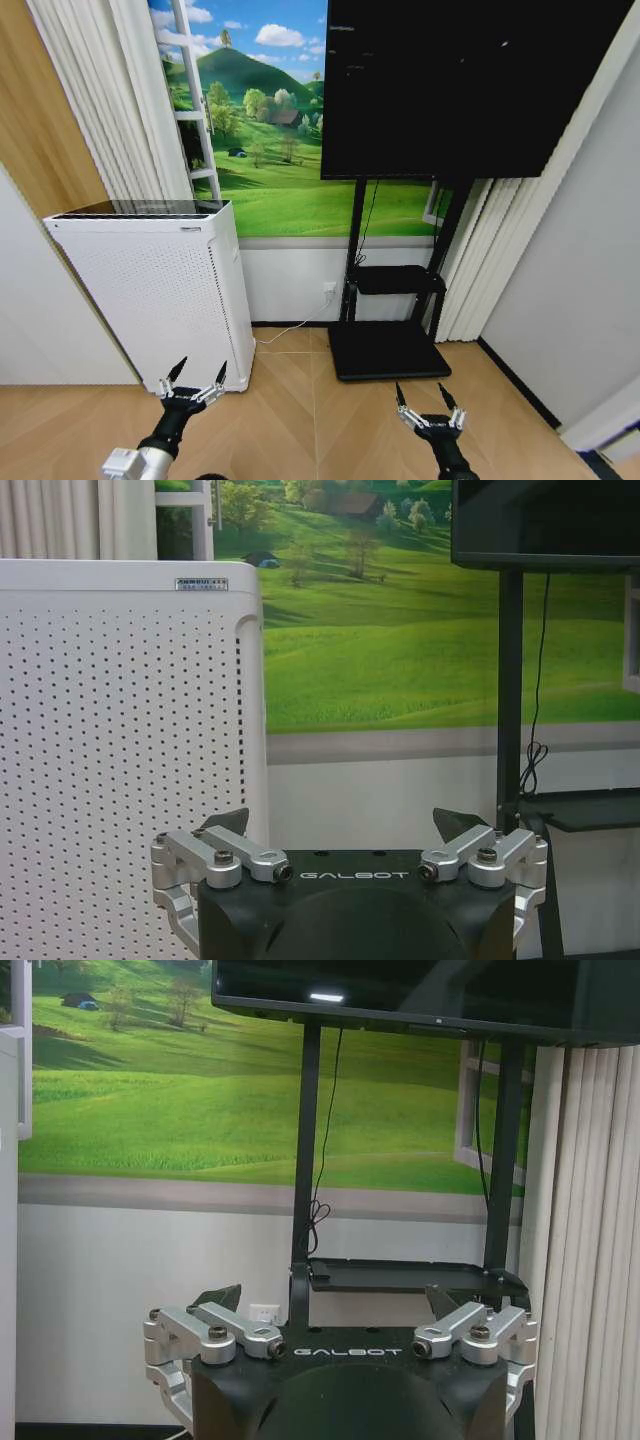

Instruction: Pick up the trash bin and place the garbage on the floor into it.

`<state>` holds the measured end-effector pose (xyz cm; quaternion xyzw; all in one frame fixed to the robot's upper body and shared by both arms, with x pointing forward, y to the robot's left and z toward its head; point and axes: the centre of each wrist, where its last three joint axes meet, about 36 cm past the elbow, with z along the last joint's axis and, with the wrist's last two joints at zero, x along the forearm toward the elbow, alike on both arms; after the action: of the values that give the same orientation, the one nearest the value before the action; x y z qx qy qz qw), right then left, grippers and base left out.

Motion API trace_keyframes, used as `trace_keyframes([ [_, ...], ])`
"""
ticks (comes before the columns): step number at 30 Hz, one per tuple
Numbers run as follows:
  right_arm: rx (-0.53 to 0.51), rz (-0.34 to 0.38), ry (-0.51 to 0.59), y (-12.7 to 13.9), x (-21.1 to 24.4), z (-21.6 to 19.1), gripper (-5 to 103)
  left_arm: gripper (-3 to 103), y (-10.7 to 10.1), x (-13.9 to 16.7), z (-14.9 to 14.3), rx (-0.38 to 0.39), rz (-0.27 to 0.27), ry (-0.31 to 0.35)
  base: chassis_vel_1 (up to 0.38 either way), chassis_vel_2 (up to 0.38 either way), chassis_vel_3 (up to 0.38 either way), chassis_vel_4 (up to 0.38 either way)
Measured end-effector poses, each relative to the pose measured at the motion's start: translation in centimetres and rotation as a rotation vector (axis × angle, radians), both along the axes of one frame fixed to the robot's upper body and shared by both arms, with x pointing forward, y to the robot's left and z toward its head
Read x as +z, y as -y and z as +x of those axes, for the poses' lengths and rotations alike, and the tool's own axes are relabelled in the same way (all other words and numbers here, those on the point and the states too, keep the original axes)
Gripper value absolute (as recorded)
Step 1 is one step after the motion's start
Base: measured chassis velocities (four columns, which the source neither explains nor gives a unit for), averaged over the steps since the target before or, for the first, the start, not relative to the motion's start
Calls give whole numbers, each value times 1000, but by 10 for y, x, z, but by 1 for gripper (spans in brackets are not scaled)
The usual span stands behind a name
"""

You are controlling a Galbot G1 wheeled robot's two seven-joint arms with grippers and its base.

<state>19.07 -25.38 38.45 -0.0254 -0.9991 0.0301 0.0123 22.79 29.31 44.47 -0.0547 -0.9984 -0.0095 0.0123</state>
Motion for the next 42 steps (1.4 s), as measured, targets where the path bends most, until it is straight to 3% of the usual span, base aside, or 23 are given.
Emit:
trace_keyframes([
  [26,0,0,0,0,0,0,100,100,0,0,0,0,0,0,56,-59,-66,64],
  [42,0,0,0,0,0,0,100,100,0,0,0,0,0,0,187,-194,-182,170],
])
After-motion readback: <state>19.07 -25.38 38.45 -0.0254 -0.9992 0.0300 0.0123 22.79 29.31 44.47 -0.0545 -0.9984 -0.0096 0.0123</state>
